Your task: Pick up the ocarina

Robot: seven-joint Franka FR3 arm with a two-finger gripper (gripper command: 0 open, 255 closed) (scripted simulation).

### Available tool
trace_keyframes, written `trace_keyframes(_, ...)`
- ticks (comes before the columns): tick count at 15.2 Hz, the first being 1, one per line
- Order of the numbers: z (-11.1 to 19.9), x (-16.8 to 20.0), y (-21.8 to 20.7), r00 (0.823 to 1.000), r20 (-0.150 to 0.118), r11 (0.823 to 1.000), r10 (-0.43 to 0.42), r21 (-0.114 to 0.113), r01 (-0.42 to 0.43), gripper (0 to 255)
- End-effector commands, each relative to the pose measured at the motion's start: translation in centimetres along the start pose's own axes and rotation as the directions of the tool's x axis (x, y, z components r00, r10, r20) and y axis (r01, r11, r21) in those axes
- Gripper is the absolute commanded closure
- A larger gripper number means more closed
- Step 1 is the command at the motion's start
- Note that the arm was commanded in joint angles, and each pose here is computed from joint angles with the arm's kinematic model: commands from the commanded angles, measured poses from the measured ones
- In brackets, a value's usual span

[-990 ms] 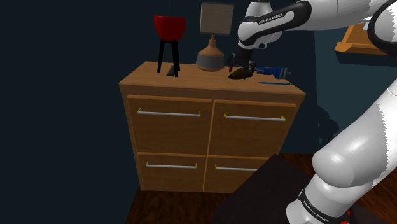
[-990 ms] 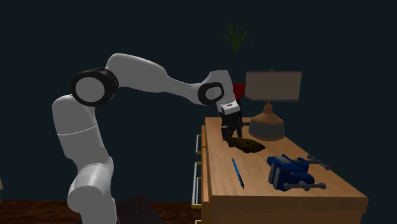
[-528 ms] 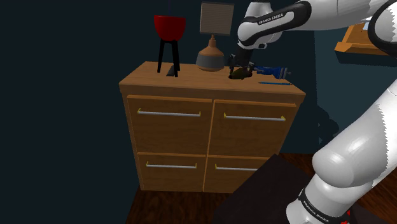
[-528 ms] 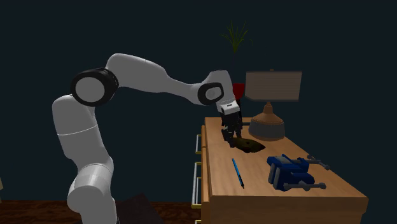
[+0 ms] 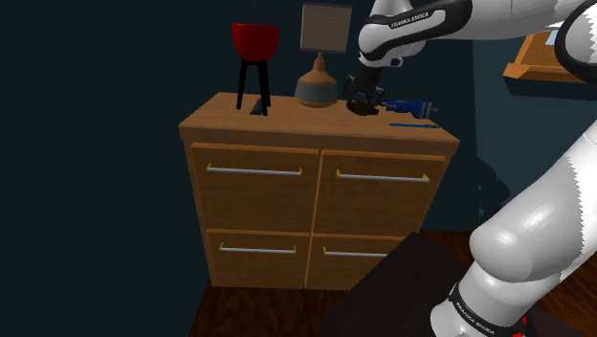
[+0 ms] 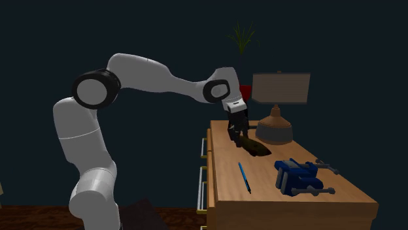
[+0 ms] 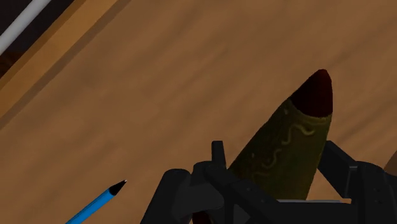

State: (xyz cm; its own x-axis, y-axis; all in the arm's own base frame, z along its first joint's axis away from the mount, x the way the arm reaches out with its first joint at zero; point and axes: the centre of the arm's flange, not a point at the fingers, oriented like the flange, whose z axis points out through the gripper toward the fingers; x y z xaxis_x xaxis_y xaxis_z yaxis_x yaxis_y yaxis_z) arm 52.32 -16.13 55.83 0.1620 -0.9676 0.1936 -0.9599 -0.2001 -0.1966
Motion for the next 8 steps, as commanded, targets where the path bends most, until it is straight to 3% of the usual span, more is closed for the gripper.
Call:
trace_keyframes(1,-1.0,0.3,-0.2,1.0,0.0,1.0,0.0,0.0,0.0,255)
trace_keyframes(8,-4.6,1.0,-0.9,1.0,0.0,1.0,0.0,0.0,0.0,255)
